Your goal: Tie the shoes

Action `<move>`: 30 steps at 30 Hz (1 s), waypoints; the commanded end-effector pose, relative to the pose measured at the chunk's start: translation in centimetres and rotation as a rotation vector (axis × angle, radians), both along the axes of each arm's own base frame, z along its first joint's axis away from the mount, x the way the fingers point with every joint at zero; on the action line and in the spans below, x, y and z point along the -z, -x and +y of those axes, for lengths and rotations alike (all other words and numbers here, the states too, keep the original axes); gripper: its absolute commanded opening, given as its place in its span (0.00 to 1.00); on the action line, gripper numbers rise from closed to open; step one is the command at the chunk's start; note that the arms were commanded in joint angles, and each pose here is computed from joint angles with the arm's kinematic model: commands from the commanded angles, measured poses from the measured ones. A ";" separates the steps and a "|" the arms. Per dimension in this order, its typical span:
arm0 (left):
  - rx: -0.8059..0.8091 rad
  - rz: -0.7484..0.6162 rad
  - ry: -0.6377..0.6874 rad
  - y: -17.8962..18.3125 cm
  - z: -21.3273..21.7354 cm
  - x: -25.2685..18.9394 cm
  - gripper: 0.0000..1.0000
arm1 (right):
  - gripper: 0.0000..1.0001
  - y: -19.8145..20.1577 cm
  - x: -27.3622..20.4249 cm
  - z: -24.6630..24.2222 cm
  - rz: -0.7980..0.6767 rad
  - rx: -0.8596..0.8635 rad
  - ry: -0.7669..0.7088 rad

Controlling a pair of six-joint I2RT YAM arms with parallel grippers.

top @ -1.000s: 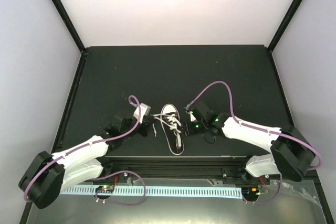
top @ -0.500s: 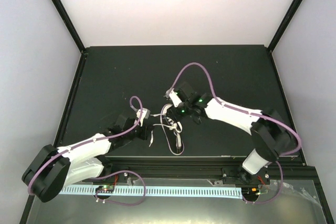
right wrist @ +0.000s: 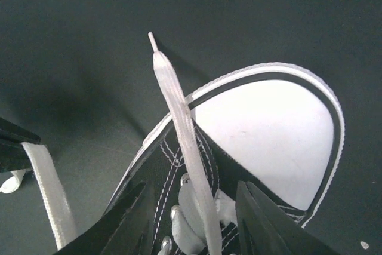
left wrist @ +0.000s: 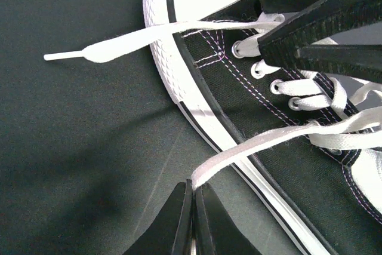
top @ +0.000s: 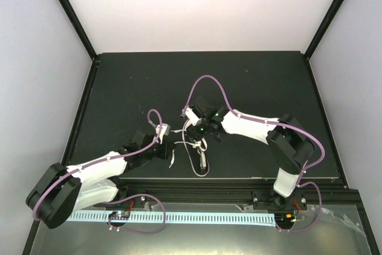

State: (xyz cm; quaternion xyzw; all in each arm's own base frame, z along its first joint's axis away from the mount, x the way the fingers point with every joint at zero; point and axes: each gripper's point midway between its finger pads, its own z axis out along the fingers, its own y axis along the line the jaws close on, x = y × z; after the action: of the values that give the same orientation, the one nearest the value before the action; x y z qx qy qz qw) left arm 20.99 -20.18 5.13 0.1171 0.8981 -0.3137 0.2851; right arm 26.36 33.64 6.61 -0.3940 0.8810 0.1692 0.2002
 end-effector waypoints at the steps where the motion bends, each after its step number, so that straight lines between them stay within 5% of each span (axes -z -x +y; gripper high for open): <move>1: 0.003 -0.007 0.035 -0.4 -0.6 -0.8 0.02 | 0.37 -1.5 -0.8 0.8 -0.063 -0.002 -0.005; 13: -0.001 0.001 0.034 -0.5 -0.7 -0.6 0.01 | 0.26 -1.2 1.0 0.2 -0.049 -0.009 0.038; 17: -0.002 -0.002 0.037 -0.6 -0.8 -0.7 0.02 | 0.03 -2.1 0.4 -0.5 -0.087 0.059 0.048; 26: -0.049 0.000 0.047 -2.8 -0.6 -1.4 0.02 | 0.02 -4.4 -7.3 -5.2 -0.195 0.325 -0.110; 30: -0.018 -0.007 0.084 -4.5 -1.3 -2.7 0.02 | 0.02 -1.5 -11.6 -5.2 -0.231 0.216 -0.264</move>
State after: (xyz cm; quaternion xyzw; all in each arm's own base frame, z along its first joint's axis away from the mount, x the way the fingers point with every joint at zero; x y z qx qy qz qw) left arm 23.03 -20.09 5.08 0.0876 0.9040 -0.3141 0.2766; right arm 29.62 28.30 13.91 -0.2788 0.8922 0.1510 0.3217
